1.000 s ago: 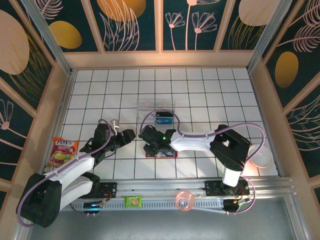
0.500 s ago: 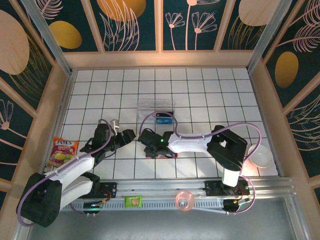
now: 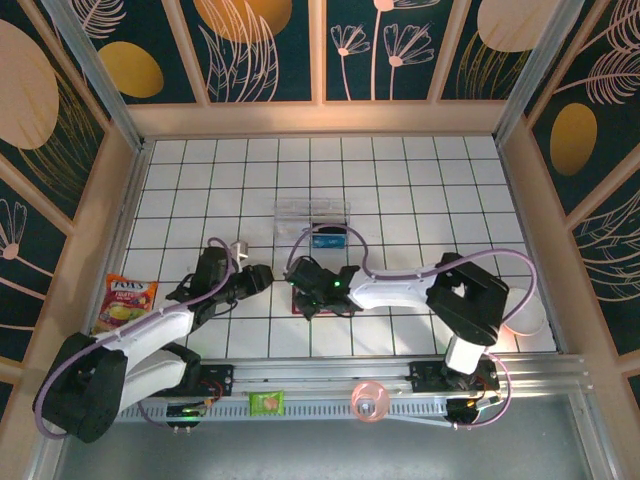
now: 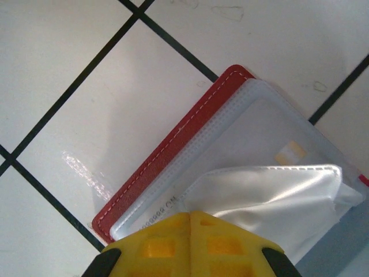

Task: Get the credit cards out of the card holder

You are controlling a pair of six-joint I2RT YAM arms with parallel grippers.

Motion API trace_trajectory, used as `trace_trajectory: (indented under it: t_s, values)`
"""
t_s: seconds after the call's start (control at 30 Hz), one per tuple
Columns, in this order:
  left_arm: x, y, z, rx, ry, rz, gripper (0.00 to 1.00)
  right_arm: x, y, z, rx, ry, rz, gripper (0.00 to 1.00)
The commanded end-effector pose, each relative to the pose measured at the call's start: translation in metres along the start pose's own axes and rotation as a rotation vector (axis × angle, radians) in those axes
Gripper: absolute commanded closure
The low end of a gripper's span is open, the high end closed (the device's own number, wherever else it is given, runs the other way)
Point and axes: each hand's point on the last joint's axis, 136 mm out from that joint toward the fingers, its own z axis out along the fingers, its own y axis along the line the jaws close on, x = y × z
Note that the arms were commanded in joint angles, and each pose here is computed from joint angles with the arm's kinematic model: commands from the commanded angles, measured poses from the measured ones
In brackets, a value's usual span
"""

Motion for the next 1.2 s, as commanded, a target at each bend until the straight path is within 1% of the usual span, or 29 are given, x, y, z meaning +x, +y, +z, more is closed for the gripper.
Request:
trace_trajectory:
  t_s: [0.0, 0.13, 0.3, 0.5, 0.57, 0.63, 0.67, 0.7, 0.77, 0.83, 0.93, 1.03, 1.07, 1.17]
  values:
    - [-0.005, -0.030, 0.006, 0.079, 0.003, 0.050, 0.71, -0.027, 0.003, -0.018, -0.092, -0.140, 0.050, 1.00]
    - [0.002, -0.043, 0.016, 0.109, 0.041, 0.069, 0.79, -0.034, 0.004, -0.026, -0.150, -0.191, 0.075, 1.00]
    - [0.017, -0.049, 0.029, 0.106, 0.111, 0.094, 0.82, -0.029, 0.005, -0.029, -0.181, -0.208, 0.092, 1.00]
    - [0.039, -0.036, 0.047, 0.028, 0.215, 0.097, 0.88, -0.025, 0.003, -0.032, -0.186, -0.229, 0.109, 1.00]
    - [0.041, -0.031, 0.049, 0.003, 0.221, 0.089, 0.90, -0.026, 0.002, -0.034, -0.183, -0.238, 0.111, 1.00]
    - [0.040, -0.030, 0.048, -0.006, 0.214, 0.086, 0.89, -0.027, 0.002, -0.035, -0.185, -0.245, 0.113, 1.00]
    - [0.039, -0.032, 0.048, 0.001, 0.213, 0.087, 0.87, -0.026, 0.001, -0.035, -0.182, -0.247, 0.114, 0.98]
    - [0.039, -0.035, 0.048, 0.013, 0.214, 0.086, 0.87, -0.026, 0.000, -0.037, -0.181, -0.253, 0.118, 0.92]
    - [0.039, -0.042, 0.048, 0.041, 0.222, 0.088, 0.86, -0.027, -0.003, -0.043, -0.170, -0.274, 0.131, 0.75]
    - [0.041, -0.050, 0.050, 0.060, 0.235, 0.100, 0.86, -0.028, -0.013, -0.052, -0.134, -0.306, 0.149, 0.66]
    - [0.047, -0.062, 0.053, 0.077, 0.269, 0.125, 0.86, -0.028, -0.033, -0.067, -0.056, -0.356, 0.197, 0.63]
    - [0.056, -0.075, 0.058, 0.100, 0.312, 0.146, 0.86, -0.024, -0.058, -0.081, 0.023, -0.394, 0.268, 0.63]
    - [0.058, -0.079, 0.060, 0.107, 0.326, 0.154, 0.85, -0.023, -0.066, -0.086, 0.050, -0.404, 0.294, 0.64]
    - [0.071, -0.090, 0.070, 0.125, 0.385, 0.183, 0.86, -0.017, -0.083, -0.096, 0.105, -0.419, 0.346, 0.72]
